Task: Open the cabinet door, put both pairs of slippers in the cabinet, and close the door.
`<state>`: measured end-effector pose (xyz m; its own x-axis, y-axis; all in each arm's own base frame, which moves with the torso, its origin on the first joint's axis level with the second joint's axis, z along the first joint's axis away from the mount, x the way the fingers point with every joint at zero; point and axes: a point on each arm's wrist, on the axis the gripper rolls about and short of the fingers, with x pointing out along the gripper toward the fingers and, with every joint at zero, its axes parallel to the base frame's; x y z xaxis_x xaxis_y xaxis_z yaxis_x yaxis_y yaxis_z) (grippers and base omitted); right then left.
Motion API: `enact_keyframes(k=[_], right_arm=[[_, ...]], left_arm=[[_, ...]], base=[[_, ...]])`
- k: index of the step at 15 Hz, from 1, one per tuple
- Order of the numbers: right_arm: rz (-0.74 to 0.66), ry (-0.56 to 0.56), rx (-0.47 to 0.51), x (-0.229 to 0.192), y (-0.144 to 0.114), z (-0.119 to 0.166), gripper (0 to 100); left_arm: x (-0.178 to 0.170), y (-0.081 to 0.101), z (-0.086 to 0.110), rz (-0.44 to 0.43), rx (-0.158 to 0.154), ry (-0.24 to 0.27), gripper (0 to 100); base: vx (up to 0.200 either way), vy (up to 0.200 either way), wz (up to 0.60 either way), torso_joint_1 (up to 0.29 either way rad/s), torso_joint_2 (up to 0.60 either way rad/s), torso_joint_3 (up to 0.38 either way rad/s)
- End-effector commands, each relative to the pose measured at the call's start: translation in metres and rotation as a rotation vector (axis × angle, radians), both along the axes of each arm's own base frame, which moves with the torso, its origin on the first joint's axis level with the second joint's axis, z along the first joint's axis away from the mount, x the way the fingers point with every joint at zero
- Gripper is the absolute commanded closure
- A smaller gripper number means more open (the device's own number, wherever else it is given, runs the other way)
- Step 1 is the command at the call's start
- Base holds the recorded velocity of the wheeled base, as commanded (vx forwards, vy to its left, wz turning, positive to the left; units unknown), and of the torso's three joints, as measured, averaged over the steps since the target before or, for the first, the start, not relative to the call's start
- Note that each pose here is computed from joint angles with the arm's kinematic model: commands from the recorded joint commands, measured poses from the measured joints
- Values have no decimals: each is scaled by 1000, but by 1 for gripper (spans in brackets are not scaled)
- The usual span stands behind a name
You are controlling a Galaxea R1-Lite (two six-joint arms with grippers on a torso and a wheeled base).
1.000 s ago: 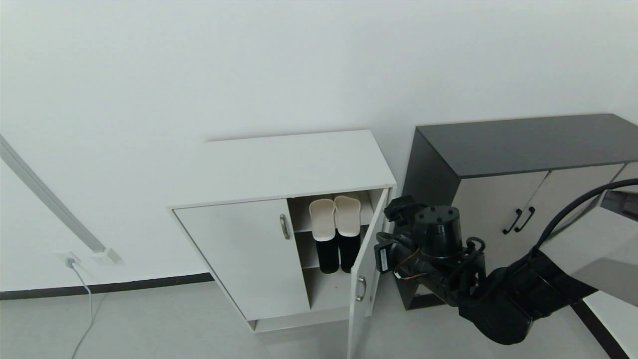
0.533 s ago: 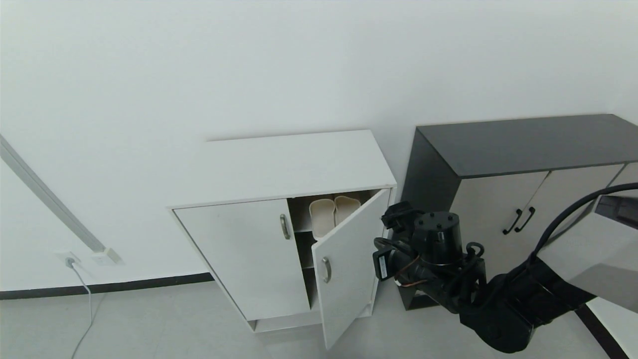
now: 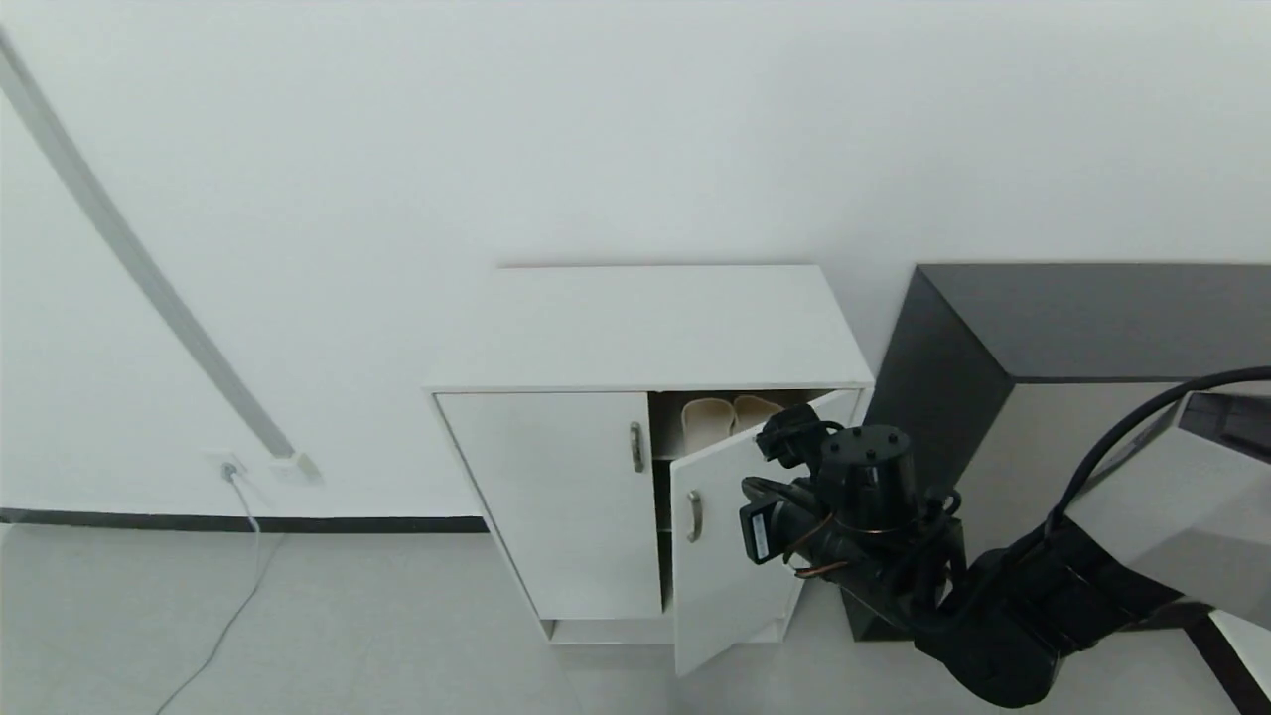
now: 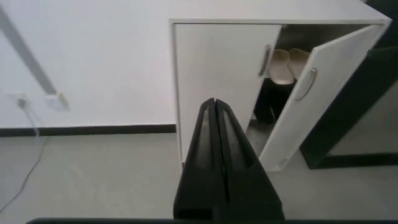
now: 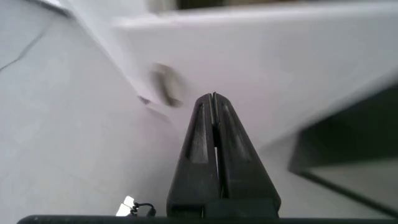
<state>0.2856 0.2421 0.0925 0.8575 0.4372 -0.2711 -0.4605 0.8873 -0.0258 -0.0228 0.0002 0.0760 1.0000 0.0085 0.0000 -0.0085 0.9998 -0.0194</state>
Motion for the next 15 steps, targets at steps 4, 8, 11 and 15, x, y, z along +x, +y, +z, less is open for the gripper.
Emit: enact_keyframes(k=[4, 8, 11, 15], right_arm=[[-11, -11, -3, -1, -4, -1, 100], [11, 21, -54, -23, -21, -11, 100], [40, 36, -54, -36, -30, -22, 100], [40, 53, -63, -51, -43, -34, 100]], left_arm=[[0, 0, 0, 2, 1, 0, 100], [0, 0, 0, 2, 1, 0, 100], [0, 0, 0, -1, 2, 0, 100], [0, 0, 0, -2, 4, 0, 100]], base=[[0, 0, 0, 0, 0, 0], [0, 0, 0, 0, 0, 0], [0, 0, 0, 0, 0, 0], [200, 0, 0, -6, -4, 2]])
